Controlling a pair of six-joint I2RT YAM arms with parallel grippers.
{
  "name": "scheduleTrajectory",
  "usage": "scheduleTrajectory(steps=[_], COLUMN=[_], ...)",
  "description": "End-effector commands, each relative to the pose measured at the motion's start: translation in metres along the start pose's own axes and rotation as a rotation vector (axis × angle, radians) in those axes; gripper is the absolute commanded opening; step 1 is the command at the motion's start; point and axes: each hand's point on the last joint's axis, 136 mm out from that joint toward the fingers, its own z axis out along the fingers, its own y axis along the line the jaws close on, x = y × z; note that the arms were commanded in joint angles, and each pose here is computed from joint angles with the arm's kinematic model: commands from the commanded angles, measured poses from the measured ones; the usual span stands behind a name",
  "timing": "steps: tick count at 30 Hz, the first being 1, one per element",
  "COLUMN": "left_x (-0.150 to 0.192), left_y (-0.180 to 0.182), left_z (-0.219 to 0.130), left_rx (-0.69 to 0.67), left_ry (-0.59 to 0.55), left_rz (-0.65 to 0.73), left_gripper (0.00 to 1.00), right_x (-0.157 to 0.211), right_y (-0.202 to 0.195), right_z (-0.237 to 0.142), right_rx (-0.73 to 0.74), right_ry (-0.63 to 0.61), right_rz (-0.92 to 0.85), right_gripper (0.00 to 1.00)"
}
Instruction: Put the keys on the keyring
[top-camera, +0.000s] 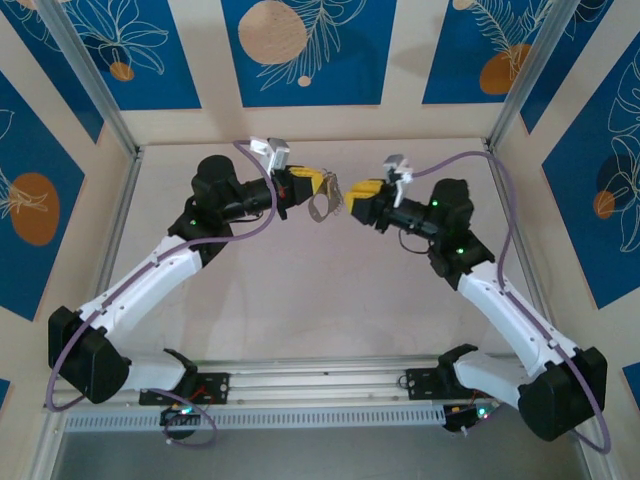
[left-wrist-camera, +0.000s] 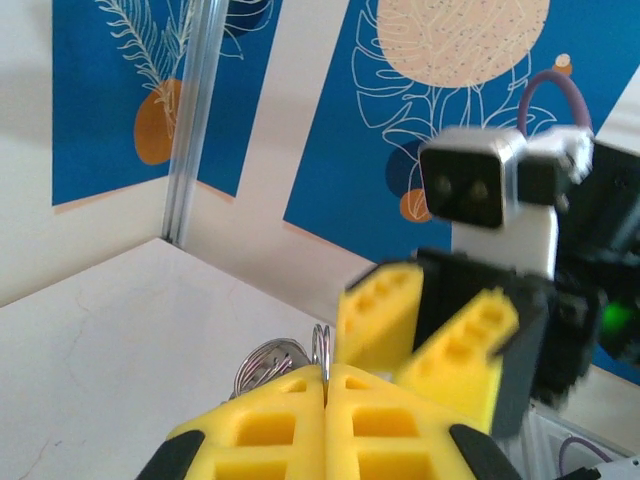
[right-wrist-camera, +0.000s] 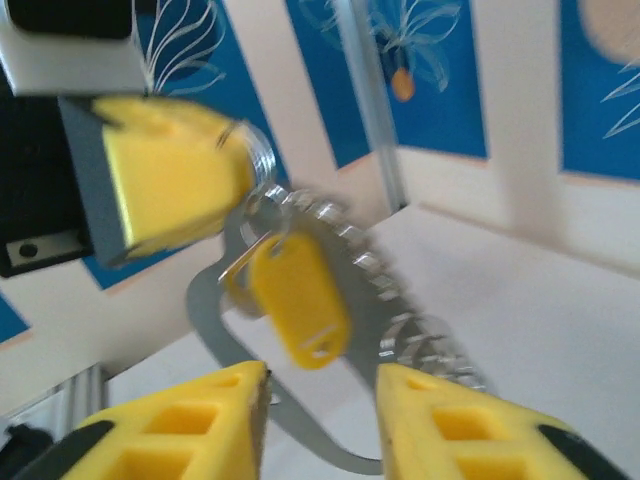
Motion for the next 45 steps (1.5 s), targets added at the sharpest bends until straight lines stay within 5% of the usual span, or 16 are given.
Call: scheduleTrajectory(steps=[1,18,45], left_x=[-0.014,-0.002,-0.011], left_y=[-0.023,-0.03,-0.033], left_z=[-0.006,0.002,0.005], left_rx=[0.097,0.234,0.25], left_ry=[-0.046,0.0,-0.008], left_rz=[0.038,-0.034,-0.024], left_gripper=[0.0,0.0,0.0], right_x=[-0.037,-0.051,-0.023], right_y=[0.007,0.024,0.041], right_z=[-0.012,0.003,0.022], right_rx=[-0.066,-0.351,-0.419], right_ry=[-0.089,-0.066,0.057], right_rz=[0.027,0.091,0.097], right_gripper=[0.43,0.49,0.41])
